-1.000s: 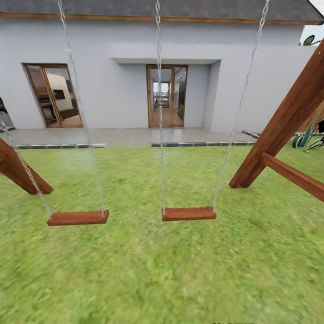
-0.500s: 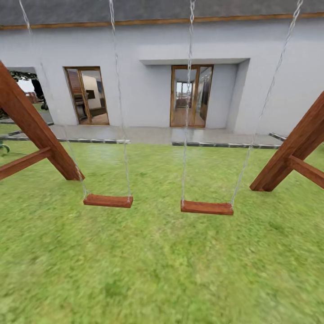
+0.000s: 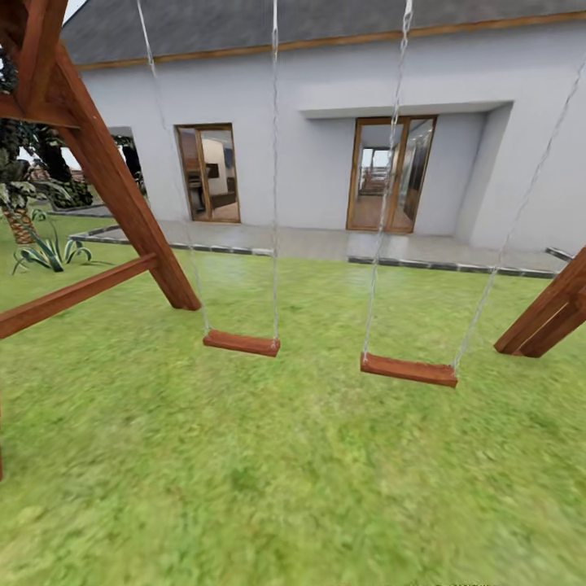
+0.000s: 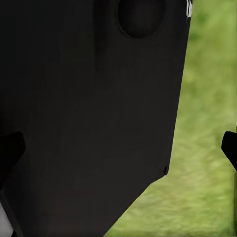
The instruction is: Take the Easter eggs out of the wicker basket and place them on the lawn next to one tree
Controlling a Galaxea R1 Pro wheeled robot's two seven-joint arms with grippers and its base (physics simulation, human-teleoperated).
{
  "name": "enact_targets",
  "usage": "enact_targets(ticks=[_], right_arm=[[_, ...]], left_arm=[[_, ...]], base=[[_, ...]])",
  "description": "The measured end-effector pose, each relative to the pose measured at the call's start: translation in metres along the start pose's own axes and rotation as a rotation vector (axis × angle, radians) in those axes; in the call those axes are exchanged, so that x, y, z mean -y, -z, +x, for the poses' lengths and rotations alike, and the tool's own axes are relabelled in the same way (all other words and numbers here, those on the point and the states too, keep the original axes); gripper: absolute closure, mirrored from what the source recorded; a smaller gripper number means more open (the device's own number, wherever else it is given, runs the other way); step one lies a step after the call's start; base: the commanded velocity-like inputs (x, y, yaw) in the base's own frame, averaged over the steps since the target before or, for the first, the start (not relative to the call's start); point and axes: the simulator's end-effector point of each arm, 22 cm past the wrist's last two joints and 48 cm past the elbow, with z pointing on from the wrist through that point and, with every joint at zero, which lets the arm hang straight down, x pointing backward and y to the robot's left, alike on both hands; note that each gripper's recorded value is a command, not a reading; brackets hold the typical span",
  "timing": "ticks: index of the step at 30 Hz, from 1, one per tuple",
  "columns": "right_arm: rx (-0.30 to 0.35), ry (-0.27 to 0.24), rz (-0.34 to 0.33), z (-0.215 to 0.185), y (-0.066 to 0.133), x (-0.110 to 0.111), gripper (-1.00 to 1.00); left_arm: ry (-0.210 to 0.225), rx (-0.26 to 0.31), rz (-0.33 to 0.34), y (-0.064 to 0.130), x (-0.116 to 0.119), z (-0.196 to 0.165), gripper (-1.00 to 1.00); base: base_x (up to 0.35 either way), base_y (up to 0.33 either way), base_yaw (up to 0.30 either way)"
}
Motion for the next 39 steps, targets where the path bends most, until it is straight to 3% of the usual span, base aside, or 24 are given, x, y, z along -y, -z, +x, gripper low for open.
enact_targets(ticks=[39], right_arm=[[0.001, 0.002, 0.0, 0.0001, 0.0001, 0.0, -1.0]], left_arm=[[0.003, 0.001, 0.0, 0.0, -0.0001, -0.0005, -1.0]], base=[[-0.02, -0.005, 0.298]])
